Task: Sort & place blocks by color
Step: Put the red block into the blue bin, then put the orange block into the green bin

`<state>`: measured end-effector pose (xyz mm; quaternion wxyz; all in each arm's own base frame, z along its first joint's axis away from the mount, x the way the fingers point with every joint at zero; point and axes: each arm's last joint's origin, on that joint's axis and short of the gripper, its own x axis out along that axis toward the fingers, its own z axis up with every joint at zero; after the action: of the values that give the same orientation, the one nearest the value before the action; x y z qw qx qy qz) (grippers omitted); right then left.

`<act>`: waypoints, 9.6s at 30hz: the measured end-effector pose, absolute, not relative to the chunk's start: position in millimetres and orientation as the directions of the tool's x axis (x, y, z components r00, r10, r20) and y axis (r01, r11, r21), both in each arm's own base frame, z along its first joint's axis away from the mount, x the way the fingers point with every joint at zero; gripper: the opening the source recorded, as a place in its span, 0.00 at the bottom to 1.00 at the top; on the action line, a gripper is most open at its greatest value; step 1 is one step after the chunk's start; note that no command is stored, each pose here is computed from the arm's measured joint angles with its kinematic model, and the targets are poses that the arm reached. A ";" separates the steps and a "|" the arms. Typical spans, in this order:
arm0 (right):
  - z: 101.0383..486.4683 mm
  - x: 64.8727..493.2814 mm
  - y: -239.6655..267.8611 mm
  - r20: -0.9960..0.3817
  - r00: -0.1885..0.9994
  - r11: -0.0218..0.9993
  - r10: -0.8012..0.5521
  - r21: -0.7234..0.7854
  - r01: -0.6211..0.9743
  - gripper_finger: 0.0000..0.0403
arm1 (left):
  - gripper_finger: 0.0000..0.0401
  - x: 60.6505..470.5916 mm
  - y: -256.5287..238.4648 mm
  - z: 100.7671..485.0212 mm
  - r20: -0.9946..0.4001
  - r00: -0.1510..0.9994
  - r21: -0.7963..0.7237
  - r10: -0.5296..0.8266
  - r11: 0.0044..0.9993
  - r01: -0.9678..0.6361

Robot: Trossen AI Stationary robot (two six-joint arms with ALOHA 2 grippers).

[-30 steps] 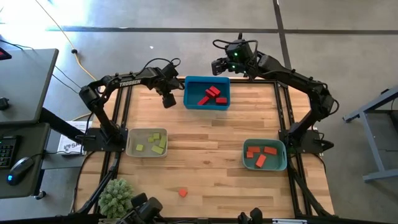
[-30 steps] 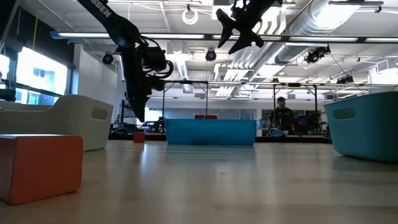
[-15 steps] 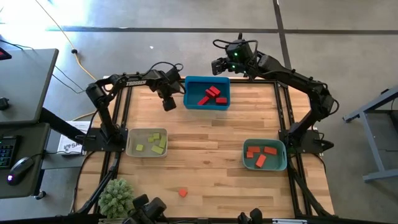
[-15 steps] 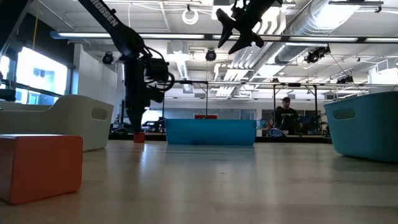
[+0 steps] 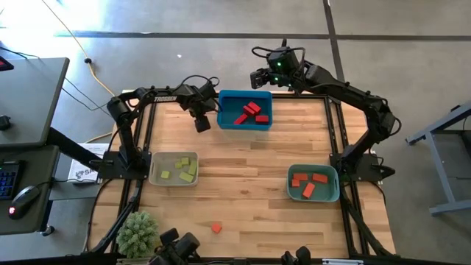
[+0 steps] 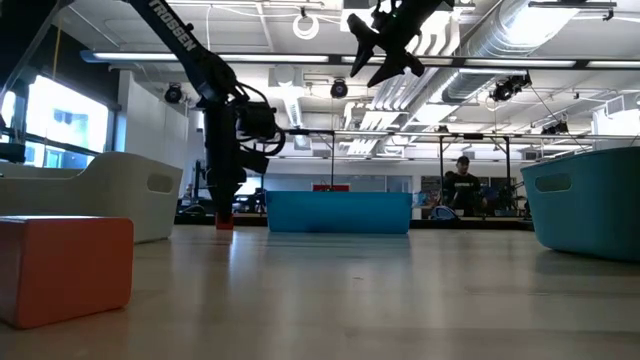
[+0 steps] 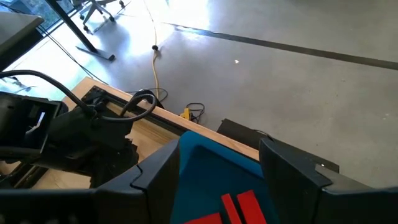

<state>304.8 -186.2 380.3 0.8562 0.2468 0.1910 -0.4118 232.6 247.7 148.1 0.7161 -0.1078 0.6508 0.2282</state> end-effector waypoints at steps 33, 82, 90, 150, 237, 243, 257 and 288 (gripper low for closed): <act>379.0 319.1 -156.2 -0.563 0.740 0.691 -0.368 0.366 0.623 0.51 | 0.25 220.1 232.7 259.0 -0.876 0.310 0.170 0.369 0.839 -0.517; 376.0 335.6 -94.3 -0.612 0.719 0.742 -0.328 0.305 0.598 0.51 | 0.46 300.2 267.9 208.0 -0.741 0.642 -0.136 0.195 0.893 -0.428; 376.2 337.1 -87.8 -0.605 0.703 0.739 -0.373 0.265 0.620 0.51 | 0.50 292.6 263.5 221.2 -0.835 0.541 -0.218 0.094 0.848 -0.483; 353.9 302.2 -85.6 -0.867 0.405 0.866 -0.289 -0.056 0.497 0.51 | 0.50 325.2 -121.4 279.1 -0.927 0.368 0.001 -0.068 0.983 0.183; 353.8 305.3 -75.9 -0.870 0.426 0.817 -0.250 0.047 0.575 0.51 | 0.26 379.9 -144.1 154.4 -0.974 0.226 0.073 0.012 0.961 0.267; 353.6 303.1 -82.2 -0.874 0.420 0.842 -0.244 0.025 0.539 0.51 | 0.26 389.9 -110.8 170.3 -0.962 0.273 0.080 0.025 0.978 0.194; 353.9 295.8 -106.5 -0.870 0.396 0.881 -0.294 -0.086 0.465 0.51 | 0.26 393.1 -20.6 202.1 -0.937 0.302 0.183 0.174 0.983 0.002; 375.2 311.5 -137.3 -0.643 0.761 0.653 -0.088 0.540 0.531 0.51 | 0.26 338.0 141.5 320.9 -0.650 0.563 0.475 0.511 0.851 -0.224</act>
<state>311.5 -137.3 375.2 0.8599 0.3756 0.2949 -0.1802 338.0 141.5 320.9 0.8670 0.1722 0.4168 0.2120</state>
